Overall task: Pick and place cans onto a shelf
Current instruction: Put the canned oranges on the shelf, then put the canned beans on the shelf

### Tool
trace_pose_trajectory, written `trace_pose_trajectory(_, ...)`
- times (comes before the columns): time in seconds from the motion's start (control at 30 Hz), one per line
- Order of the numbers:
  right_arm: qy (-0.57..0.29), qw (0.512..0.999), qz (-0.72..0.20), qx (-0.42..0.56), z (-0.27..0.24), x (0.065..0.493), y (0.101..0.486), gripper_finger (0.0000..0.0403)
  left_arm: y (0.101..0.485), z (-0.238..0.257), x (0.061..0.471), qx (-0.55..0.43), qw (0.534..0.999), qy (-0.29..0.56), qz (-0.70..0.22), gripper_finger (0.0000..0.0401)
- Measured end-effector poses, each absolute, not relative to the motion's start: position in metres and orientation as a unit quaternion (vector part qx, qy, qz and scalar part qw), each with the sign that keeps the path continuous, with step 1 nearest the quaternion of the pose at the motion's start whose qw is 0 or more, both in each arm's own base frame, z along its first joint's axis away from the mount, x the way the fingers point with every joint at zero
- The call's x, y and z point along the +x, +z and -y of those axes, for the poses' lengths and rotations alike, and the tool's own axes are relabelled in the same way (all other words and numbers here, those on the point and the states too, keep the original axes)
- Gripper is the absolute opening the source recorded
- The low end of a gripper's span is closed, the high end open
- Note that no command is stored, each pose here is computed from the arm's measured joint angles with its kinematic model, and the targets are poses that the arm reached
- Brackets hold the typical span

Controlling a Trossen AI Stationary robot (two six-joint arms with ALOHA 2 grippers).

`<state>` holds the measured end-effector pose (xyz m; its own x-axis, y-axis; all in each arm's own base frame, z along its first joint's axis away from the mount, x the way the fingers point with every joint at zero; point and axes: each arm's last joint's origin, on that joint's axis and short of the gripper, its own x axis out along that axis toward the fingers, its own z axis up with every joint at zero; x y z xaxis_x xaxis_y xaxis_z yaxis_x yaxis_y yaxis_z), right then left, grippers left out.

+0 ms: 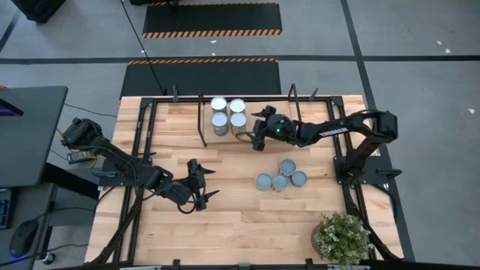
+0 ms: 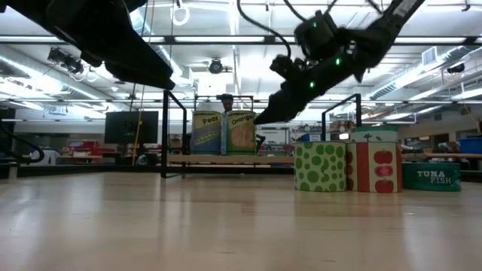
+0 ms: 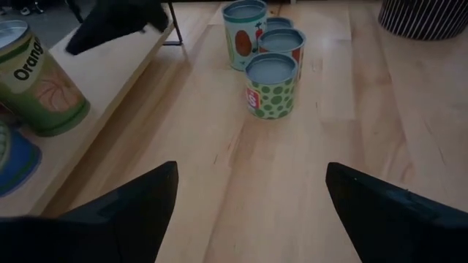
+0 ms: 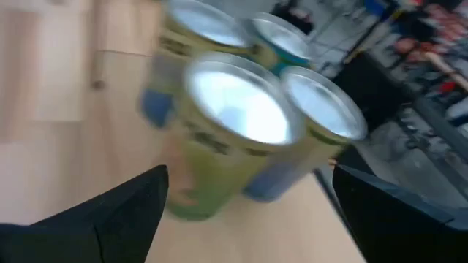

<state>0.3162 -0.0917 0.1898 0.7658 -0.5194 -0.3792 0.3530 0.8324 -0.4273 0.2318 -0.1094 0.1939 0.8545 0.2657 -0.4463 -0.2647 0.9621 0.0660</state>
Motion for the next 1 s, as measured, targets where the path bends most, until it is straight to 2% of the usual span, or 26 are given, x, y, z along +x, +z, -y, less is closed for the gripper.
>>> trace_pose_trajectory(0.1,-0.194,0.926,-0.286,-0.152,0.075,0.318,0.201,0.0394,0.194,0.109,0.232,-0.005,0.963,0.139,-0.231,0.0354)
trace_pose_trajectory(0.27,-0.059,0.936,-0.333,-0.093,0.037,0.321,0.207,0.0393,0.194,0.109,0.232,-0.018,0.963,0.142,-0.229,0.0354)
trace_pose_trajectory(0.4,0.001,0.923,-0.374,-0.089,0.006,0.319,0.196,0.0393,0.194,0.109,0.232,-0.017,0.963,0.142,-0.229,0.0354)
trace_pose_trajectory(0.6,0.015,0.896,-0.437,-0.072,-0.023,0.315,0.204,0.0393,0.193,0.109,0.232,-0.016,0.962,0.142,-0.232,0.0354)
trace_pose_trajectory(0.77,0.03,0.899,-0.434,-0.045,-0.033,0.318,0.214,0.0394,0.193,0.109,0.232,-0.027,0.962,0.14,-0.232,0.0354)
trace_pose_trajectory(1.0,0.042,0.896,-0.441,-0.032,-0.041,0.319,0.209,0.0399,0.193,0.111,0.232,-0.053,0.962,0.115,-0.243,0.0354)
